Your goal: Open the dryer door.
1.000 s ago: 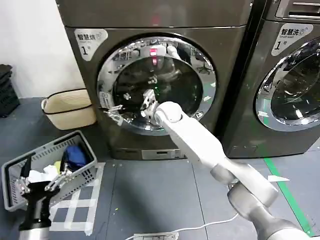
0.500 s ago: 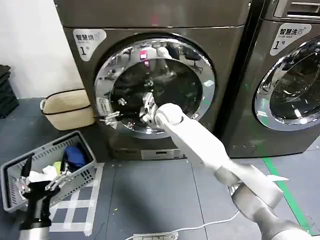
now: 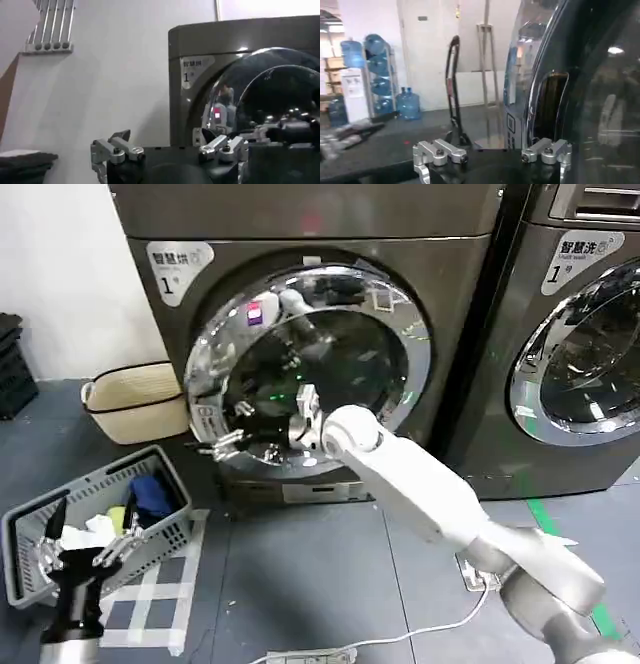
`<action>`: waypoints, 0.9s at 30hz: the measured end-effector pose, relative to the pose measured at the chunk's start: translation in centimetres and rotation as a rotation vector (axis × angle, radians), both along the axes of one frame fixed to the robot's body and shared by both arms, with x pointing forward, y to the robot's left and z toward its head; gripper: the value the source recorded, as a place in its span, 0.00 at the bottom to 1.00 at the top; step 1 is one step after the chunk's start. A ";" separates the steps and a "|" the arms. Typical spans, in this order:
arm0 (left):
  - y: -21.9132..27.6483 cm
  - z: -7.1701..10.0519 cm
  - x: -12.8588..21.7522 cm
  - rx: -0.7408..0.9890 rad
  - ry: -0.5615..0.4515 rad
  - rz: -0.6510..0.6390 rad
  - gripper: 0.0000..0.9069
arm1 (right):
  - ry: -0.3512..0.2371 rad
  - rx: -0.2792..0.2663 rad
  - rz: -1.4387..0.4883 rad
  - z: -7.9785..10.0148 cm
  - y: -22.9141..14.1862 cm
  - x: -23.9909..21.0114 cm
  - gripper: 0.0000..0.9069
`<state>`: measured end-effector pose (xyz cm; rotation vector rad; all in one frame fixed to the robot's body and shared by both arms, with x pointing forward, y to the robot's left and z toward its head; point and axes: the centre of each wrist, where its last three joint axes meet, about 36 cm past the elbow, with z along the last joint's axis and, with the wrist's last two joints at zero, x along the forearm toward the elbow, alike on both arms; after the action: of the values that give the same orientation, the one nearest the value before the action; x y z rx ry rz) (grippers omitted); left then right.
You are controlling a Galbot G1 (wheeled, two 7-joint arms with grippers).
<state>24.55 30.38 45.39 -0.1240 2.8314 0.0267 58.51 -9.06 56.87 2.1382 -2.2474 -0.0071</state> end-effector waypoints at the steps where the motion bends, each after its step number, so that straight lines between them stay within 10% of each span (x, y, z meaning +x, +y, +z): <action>1: 0.2 0.1 0.1 0.000 0.007 -0.004 1.00 | -0.001 0.000 0.009 0.0 -0.3 -0.4 1.00; 27: 7.2 3.0 5.9 0.172 0.081 -0.278 1.00 | -0.001 -0.017 0.190 0.3 -7.3 -7.6 1.00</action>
<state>30.46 37.54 48.39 0.3151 2.8839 0.2174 50.87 -16.35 57.13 2.3325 -2.0273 0.0188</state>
